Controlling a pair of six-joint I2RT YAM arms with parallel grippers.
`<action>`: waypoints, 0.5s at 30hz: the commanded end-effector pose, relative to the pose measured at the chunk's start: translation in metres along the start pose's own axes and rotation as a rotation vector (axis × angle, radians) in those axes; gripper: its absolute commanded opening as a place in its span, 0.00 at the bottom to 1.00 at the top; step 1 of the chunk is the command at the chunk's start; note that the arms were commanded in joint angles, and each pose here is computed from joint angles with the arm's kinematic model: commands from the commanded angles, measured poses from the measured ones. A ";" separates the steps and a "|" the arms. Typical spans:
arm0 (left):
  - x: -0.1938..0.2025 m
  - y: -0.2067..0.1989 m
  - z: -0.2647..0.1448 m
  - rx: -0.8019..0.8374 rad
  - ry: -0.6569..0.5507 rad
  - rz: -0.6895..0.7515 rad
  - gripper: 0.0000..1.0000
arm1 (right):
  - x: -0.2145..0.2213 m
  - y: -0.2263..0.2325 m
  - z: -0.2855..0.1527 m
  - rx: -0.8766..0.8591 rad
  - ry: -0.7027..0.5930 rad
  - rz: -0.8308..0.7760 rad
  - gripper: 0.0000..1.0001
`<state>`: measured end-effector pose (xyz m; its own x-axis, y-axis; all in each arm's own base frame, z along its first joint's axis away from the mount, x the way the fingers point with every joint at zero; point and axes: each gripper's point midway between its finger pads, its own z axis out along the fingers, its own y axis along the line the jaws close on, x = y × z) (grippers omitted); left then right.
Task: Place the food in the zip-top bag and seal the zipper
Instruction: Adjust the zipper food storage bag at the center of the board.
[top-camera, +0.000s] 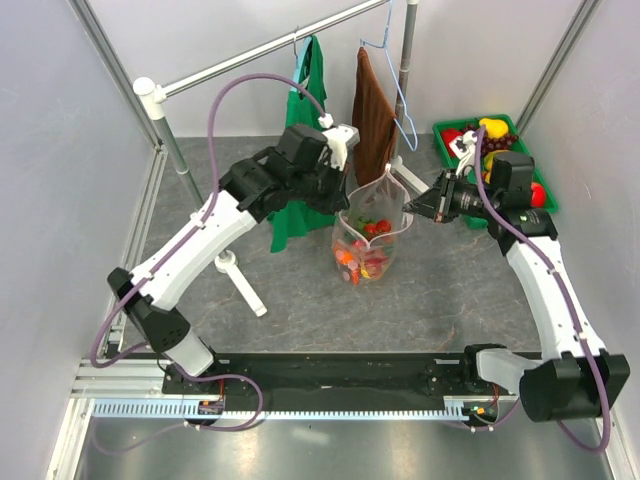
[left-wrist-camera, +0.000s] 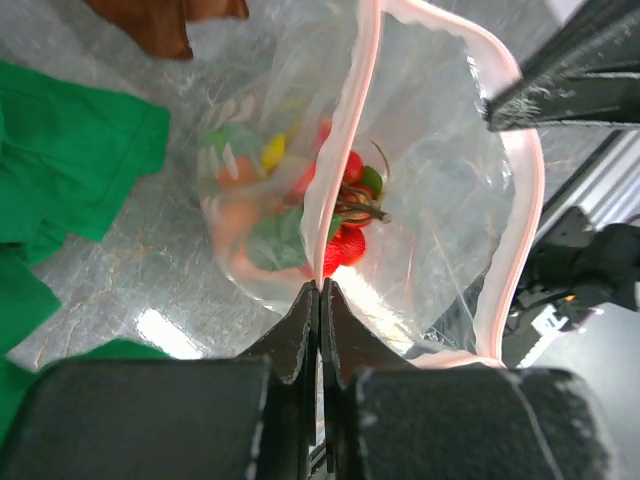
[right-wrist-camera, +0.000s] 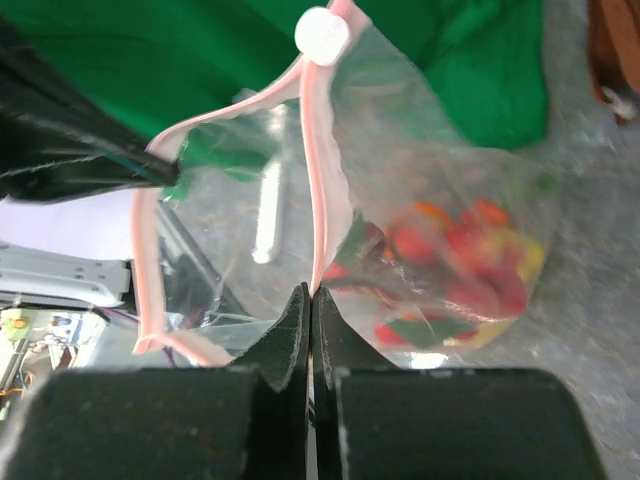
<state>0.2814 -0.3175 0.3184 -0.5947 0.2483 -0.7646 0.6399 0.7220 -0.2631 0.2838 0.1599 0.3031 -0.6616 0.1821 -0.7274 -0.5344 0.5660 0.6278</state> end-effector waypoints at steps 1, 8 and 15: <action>0.001 0.015 0.021 -0.080 0.024 0.022 0.02 | 0.003 -0.024 0.005 0.082 0.024 -0.055 0.00; -0.016 0.013 0.018 -0.081 -0.029 -0.001 0.02 | -0.015 -0.007 0.002 0.031 0.008 -0.108 0.00; -0.002 -0.002 -0.035 0.002 -0.056 0.077 0.02 | 0.002 0.047 -0.008 -0.175 0.050 -0.164 0.00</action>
<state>0.2936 -0.3190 0.2956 -0.6116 0.2767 -0.7412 0.6108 0.7606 -0.2200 0.2861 0.1602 0.2952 -0.6597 0.1091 -0.7435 -0.5682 0.5752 0.5885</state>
